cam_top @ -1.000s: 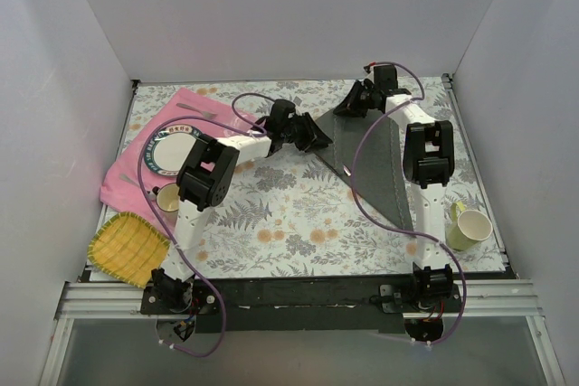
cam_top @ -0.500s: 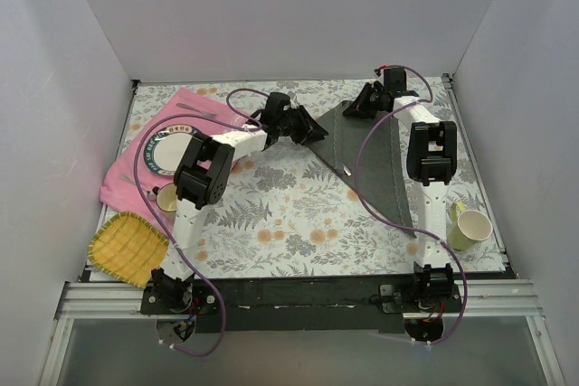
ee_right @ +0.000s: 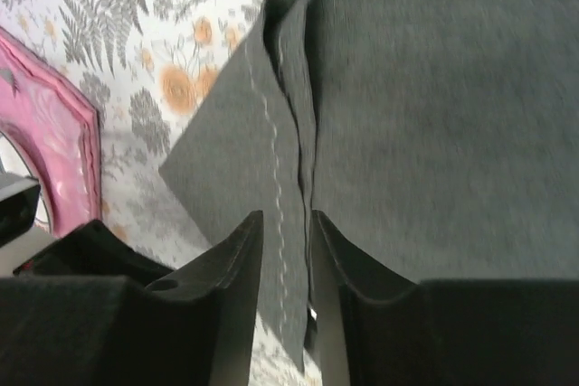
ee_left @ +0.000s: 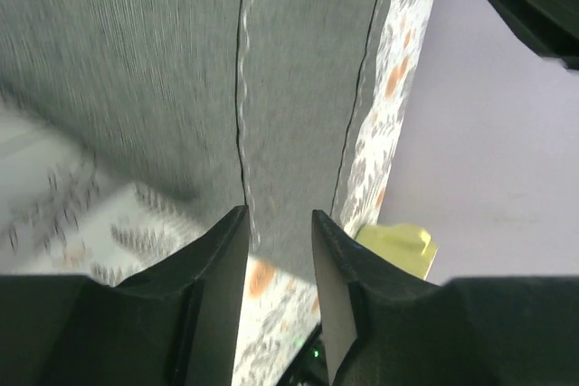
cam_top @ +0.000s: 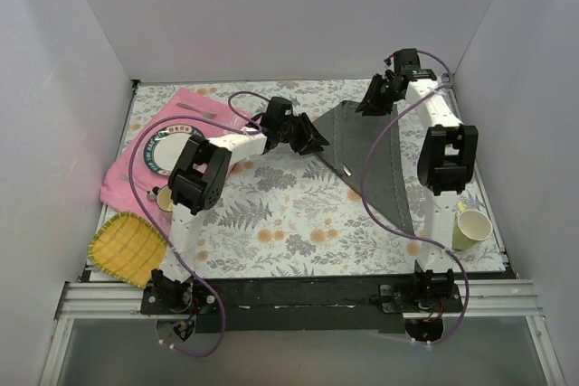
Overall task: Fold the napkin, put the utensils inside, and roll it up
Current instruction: Fold the napkin
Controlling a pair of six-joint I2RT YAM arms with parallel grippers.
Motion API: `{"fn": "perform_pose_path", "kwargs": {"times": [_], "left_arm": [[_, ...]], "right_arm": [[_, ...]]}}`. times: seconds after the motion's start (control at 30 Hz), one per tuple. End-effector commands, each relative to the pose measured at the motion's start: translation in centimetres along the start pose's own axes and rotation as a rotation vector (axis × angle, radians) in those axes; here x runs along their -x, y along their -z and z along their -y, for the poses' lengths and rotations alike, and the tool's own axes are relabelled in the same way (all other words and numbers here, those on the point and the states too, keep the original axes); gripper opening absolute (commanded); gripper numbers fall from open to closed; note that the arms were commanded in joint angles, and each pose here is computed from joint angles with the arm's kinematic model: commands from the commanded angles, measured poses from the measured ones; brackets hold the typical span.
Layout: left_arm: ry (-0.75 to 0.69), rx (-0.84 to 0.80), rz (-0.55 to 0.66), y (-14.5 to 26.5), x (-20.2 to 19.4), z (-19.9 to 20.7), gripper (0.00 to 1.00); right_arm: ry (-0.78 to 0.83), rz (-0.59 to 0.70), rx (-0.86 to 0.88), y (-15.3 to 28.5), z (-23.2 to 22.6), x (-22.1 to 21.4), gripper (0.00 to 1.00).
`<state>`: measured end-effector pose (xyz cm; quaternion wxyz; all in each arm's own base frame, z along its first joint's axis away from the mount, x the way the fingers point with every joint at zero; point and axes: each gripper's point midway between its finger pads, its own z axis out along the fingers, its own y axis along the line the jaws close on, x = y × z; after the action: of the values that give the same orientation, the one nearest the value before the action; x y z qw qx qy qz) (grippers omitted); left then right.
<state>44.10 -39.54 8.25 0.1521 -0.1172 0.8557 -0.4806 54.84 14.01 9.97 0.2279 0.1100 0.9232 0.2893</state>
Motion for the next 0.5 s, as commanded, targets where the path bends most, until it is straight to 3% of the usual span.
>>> {"fn": "perform_pose_path", "kwargs": {"times": [0.0, 0.03, 0.07, 0.1, 0.2, 0.37, 0.47], "left_arm": [[-0.127, -0.005, 0.002, 5.1, -2.0, 4.3, 0.36], [-0.168, -0.013, 0.011, 6.4, -2.2, 5.4, 0.37], [-0.183, -0.003, 0.009, 7.1, -2.6, 5.5, 0.39], [-0.183, 0.026, -0.007, 8.0, -3.5, 4.9, 0.40], [-0.254, 0.030, -0.004, 11.5, -4.8, 6.4, 0.46], [-0.324, 0.053, 0.035, 17.4, -6.7, 7.4, 0.53], [-0.314, 0.074, 0.029, 19.3, -8.1, 6.6, 0.57]], "right_arm": [[0.061, -0.112, -0.177, 8.7, 1.4, -5.9, 0.39], [0.088, -0.083, -0.171, 11.2, 0.5, -6.4, 0.42], [0.075, -0.146, -0.235, 11.3, 2.8, -9.5, 0.43], [0.101, -0.102, -0.229, 13.7, 1.9, -9.9, 0.46], [0.072, -0.175, -0.286, 15.1, 4.5, -15.5, 0.47], [-0.034, -0.101, -0.297, 19.2, 4.9, -21.1, 0.49], [-0.135, 0.030, -0.294, 20.5, 5.1, -22.5, 0.52]]}}
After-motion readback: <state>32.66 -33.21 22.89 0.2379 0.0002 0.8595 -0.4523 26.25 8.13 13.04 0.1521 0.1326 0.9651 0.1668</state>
